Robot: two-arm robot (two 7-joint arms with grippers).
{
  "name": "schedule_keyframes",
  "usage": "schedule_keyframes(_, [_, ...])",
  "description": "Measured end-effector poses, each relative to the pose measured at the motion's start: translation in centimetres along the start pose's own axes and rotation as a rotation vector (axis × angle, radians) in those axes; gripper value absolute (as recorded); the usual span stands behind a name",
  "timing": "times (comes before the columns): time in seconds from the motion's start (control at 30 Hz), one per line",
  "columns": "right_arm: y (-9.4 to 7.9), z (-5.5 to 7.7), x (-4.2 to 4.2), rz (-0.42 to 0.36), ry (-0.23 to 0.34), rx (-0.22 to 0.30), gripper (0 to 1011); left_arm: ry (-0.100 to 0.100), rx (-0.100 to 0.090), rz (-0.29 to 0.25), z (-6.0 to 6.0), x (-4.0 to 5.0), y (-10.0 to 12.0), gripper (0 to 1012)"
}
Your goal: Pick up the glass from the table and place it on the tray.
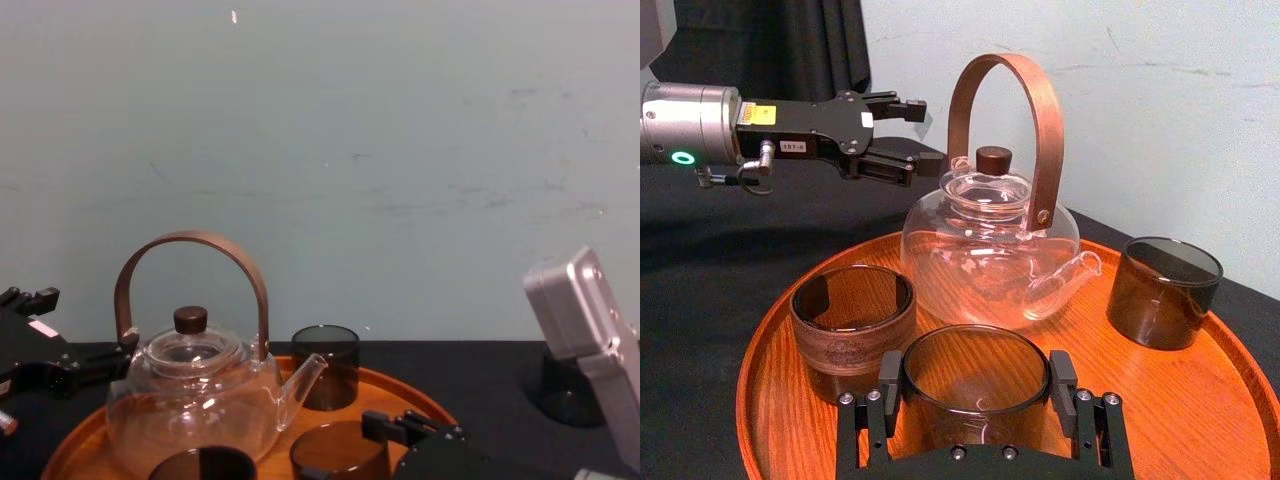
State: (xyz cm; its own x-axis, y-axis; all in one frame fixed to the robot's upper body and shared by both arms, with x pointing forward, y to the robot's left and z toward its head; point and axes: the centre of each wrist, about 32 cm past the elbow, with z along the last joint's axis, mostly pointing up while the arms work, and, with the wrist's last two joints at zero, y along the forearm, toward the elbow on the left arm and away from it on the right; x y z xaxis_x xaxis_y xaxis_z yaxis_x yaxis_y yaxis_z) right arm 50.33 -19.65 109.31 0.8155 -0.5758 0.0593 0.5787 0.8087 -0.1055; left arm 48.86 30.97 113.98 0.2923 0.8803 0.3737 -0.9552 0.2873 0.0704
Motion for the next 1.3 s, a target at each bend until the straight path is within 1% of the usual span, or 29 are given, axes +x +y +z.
schedule_keyframes(0.57, [0.08, -0.37, -0.04, 0.001, 0.003, -0.012, 898, 0.000, 0.000, 0.000, 0.00, 0.00, 0.00, 1009])
schedule_keyframes(1.13, [0.11, -0.44, -0.06, 0.000, 0.002, -0.016, 898, 0.000, 0.000, 0.000, 0.00, 0.00, 0.00, 1010])
schedule_keyframes(1.2, [0.10, -0.45, -0.06, 0.000, 0.002, -0.017, 912, 0.000, 0.000, 0.000, 0.00, 0.00, 0.00, 1009])
schedule_keyframes(1.23, [0.08, -0.46, -0.05, 0.000, 0.002, -0.018, 947, 0.000, 0.000, 0.000, 0.00, 0.00, 0.00, 1010])
schedule_keyframes(1.27, [0.08, -0.46, -0.05, 0.000, 0.002, -0.018, 947, 0.000, 0.000, 0.000, 0.00, 0.00, 0.00, 1010])
schedule_keyframes(1.3, [0.07, -0.46, -0.04, 0.000, 0.002, -0.018, 969, 0.000, 0.000, 0.000, 0.00, 0.00, 0.00, 1010])
